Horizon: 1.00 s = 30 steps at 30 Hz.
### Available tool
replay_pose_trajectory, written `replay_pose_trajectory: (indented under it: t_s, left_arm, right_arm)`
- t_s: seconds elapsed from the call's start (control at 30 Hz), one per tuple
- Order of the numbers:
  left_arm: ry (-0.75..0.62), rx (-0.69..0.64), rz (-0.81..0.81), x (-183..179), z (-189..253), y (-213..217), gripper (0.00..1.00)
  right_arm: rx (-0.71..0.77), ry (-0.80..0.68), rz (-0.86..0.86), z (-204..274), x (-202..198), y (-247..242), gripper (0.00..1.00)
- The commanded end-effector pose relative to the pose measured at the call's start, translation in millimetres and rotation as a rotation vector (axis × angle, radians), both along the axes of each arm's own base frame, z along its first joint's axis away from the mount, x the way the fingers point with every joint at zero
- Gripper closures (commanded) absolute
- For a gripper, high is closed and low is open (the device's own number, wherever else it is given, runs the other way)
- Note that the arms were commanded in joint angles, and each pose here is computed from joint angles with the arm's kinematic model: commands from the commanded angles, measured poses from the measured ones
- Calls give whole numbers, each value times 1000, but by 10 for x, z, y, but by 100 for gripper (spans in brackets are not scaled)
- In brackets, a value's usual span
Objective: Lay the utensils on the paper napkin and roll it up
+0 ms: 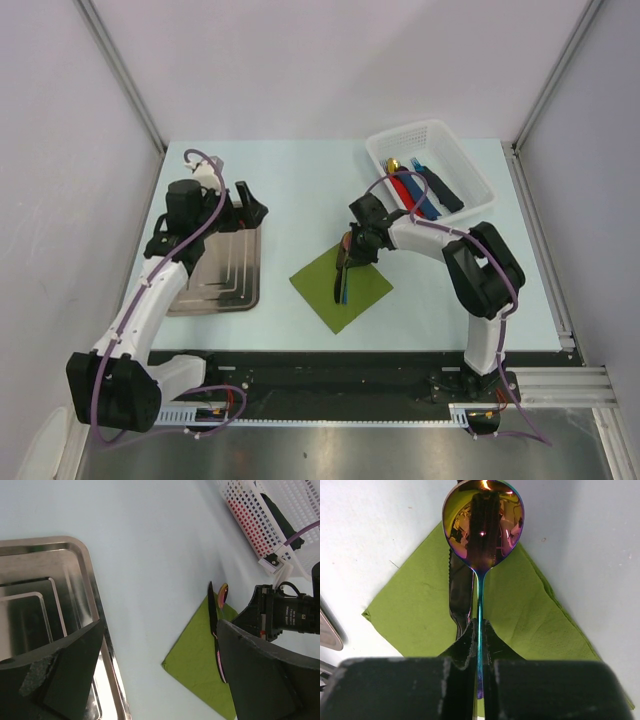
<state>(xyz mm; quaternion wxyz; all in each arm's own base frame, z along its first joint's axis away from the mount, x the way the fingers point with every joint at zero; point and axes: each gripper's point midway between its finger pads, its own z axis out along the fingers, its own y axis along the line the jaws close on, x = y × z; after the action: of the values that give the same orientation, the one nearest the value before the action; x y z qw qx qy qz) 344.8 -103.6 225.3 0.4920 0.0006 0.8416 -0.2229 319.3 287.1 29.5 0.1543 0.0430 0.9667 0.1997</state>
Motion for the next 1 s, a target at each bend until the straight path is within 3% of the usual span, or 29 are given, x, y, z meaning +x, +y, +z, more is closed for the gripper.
replay_pose_trajectory:
  t_s: [0.0, 0.47, 0.77, 0.9, 0.97]
  left_arm:
    - [-29, -51, -19, -35, 73, -88, 0]
    - [30, -54, -26, -20, -136, -119, 0]
    - [17, -23, -89, -102, -166, -192, 0]
    - [-42, 74, -223, -236, -172, -309, 0]
    - [-120, 140, -376, -402, -147, -460, 0]
  right_arm:
    - [37, -11, -24, 110, 112, 70, 100]
    - [41, 19, -42, 44, 165, 63, 91]
    - [80, 10, -42, 200, 189, 88, 74]
    - [121, -14, -22, 391, 213, 119, 69]
    - [142, -51, 0, 560, 218, 106, 67]
